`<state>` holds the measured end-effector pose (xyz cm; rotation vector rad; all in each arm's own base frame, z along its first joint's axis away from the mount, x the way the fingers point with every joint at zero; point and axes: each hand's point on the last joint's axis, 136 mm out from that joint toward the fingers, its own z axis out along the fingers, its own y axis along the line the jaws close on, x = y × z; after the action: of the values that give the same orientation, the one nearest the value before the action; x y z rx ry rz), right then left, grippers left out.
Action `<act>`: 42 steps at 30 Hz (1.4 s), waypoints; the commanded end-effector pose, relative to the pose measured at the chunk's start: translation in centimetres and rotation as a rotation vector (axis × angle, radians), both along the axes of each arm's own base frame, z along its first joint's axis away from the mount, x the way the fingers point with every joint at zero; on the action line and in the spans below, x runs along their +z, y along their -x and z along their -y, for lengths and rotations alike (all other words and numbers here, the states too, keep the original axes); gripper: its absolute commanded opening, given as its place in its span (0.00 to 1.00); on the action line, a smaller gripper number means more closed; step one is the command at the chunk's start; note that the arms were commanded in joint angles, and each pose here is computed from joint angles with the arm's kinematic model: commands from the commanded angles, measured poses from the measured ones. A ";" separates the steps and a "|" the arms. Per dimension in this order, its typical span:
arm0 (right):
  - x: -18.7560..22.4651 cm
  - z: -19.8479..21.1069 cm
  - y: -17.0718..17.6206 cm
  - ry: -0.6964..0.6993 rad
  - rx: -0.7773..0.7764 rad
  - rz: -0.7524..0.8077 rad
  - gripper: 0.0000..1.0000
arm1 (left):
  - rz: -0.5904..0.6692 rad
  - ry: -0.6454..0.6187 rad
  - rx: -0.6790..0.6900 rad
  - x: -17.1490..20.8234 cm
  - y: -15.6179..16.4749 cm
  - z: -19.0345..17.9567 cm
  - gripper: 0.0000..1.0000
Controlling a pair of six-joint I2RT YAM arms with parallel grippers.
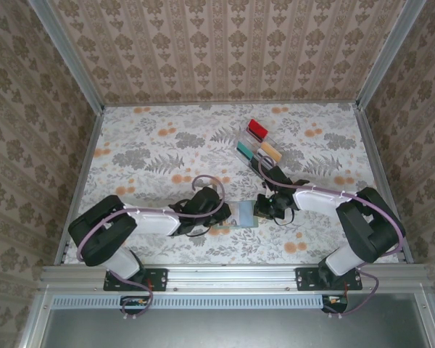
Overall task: Put the credit cards into the card holder
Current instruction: Insert the credit card into the card slot.
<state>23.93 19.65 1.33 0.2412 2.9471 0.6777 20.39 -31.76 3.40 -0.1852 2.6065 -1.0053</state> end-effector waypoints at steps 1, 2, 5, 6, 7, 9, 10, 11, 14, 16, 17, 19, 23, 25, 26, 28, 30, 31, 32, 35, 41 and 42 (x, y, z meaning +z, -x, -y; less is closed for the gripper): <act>-2.2 0.7 0.8 0.069 0.001 -0.039 0.12 | -0.055 -0.067 -0.039 -1.9 1.1 -0.3 0.12; -2.2 0.7 0.8 0.070 0.000 -0.040 0.12 | -0.057 -0.068 -0.039 -2.0 1.1 -0.3 0.12; -2.2 0.6 0.9 0.070 0.003 -0.042 0.12 | -0.052 -0.071 -0.025 -1.9 1.0 -0.5 0.13; -2.2 0.7 0.9 0.070 0.003 -0.042 0.12 | -0.050 -0.072 -0.021 -1.8 0.9 -0.7 0.13; -2.2 0.6 0.8 0.070 0.003 -0.042 0.12 | -0.049 -0.076 -0.021 -1.9 1.0 -0.8 0.14; -2.2 0.6 0.8 0.069 0.003 -0.041 0.13 | -0.050 -0.078 -0.025 -1.8 1.0 -0.8 0.14; -2.1 0.6 0.7 0.068 0.003 -0.039 0.13 | -0.050 -0.078 -0.034 -1.8 1.1 -0.7 0.15; -2.2 0.5 0.7 0.067 0.003 -0.040 0.13 | -0.048 -0.075 -0.045 -1.7 1.1 -0.5 0.15; -2.0 0.4 0.7 0.065 0.005 -0.037 0.13 | -0.058 -0.097 -0.079 -1.8 1.7 -0.7 0.17; -2.0 0.5 0.7 0.067 0.004 -0.037 0.13 | -0.059 -0.120 -0.086 -2.0 1.9 -1.1 0.25; -2.0 0.5 0.7 0.066 0.004 -0.036 0.13 | -0.059 -0.136 -0.091 -2.0 2.0 -1.3 0.27; -2.1 0.5 0.7 0.067 0.005 -0.039 0.13 | -0.050 -0.171 -0.103 -1.8 1.9 -1.5 0.29; -2.0 0.4 0.7 0.065 0.002 -0.037 0.13 | -0.019 -0.222 -0.125 -0.9 1.2 -1.3 0.33; -2.0 0.4 0.8 0.063 0.004 -0.040 0.13 | -0.017 -0.248 -0.130 -0.9 1.1 -1.3 0.34; -2.0 0.4 0.7 0.065 0.005 -0.039 0.13 | -0.017 -0.260 -0.135 -0.8 1.0 -1.3 0.33; -1.9 0.3 0.7 0.064 0.007 -0.037 0.13 | -0.015 -0.276 -0.158 -0.8 1.1 -0.9 0.34; -1.9 0.3 0.6 0.064 0.008 -0.037 0.13 | -0.015 -0.288 -0.178 -0.8 1.3 -0.5 0.35; -1.9 0.3 0.7 0.064 0.009 -0.039 0.13 | -0.013 -0.285 -0.189 -0.7 1.4 -0.2 0.36; -1.9 0.3 0.6 0.065 0.008 -0.037 0.13 | -0.012 -0.281 -0.197 -0.7 1.4 0.1 0.38; -1.9 0.3 0.7 0.064 0.008 -0.039 0.13 | -0.007 -0.245 -0.215 -0.5 1.5 1.1 0.40; -2.1 0.3 0.9 0.064 0.007 -0.042 0.13 | 0.009 -0.230 -0.238 0.0 1.1 2.2 0.43; -2.1 0.3 0.9 0.063 0.008 -0.042 0.13 | 0.011 -0.235 -0.244 0.1 1.1 2.3 0.43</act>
<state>24.40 20.46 1.39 0.2136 2.9319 0.6943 19.51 -33.14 3.26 0.1241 2.7526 -0.7573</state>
